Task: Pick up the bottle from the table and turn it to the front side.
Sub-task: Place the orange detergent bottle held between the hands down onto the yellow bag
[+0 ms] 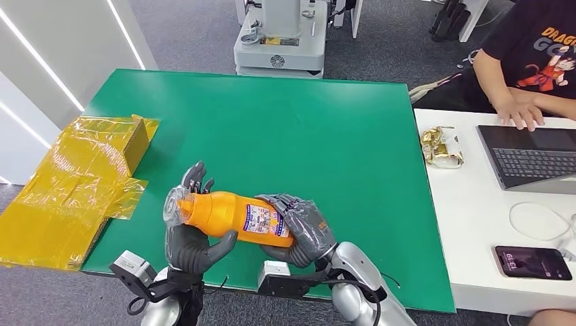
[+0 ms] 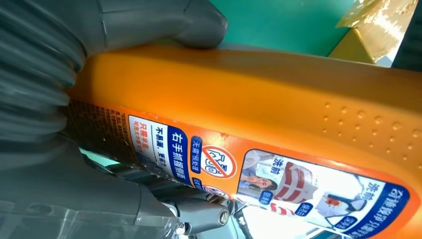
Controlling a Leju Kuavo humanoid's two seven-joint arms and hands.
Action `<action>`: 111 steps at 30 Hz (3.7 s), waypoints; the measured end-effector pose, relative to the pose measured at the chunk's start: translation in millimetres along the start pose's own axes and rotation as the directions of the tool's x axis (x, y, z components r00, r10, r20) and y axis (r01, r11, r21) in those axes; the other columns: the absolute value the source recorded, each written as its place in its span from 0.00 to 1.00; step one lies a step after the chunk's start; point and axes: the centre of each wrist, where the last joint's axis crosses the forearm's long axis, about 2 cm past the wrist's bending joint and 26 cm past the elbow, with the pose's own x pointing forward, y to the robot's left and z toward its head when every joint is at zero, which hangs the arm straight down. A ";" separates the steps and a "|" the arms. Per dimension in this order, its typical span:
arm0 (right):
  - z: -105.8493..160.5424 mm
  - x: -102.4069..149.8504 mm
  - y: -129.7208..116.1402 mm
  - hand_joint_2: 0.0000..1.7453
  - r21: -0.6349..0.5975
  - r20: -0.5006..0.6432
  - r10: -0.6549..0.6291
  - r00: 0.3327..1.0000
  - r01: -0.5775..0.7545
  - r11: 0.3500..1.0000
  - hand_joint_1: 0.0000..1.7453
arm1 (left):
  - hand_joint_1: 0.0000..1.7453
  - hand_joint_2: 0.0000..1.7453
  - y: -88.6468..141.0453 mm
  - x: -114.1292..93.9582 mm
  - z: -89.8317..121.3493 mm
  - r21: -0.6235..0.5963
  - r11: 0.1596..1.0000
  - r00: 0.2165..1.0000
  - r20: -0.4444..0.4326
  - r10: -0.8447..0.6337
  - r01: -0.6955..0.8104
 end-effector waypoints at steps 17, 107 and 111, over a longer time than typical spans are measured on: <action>-9.2 -1.1 5.3 1.00 0.029 -0.001 -0.025 1.000 0.025 0.999 1.00 | 0.99 1.00 1.4 -9.5 -11.4 -0.032 0.999 0.999 -0.015 0.032 -0.032; 38.3 80.0 -8.5 1.00 -0.490 0.254 -0.111 0.961 0.227 0.842 0.00 | 1.00 1.00 218.8 -4.8 -97.4 -0.526 -0.272 -0.216 0.166 -0.962 0.806; 39.7 79.1 -9.0 1.00 -0.479 0.265 -0.112 0.958 0.232 0.846 0.00 | 1.00 1.00 244.4 -10.2 -95.3 -0.630 -0.345 -0.292 0.191 -0.937 0.696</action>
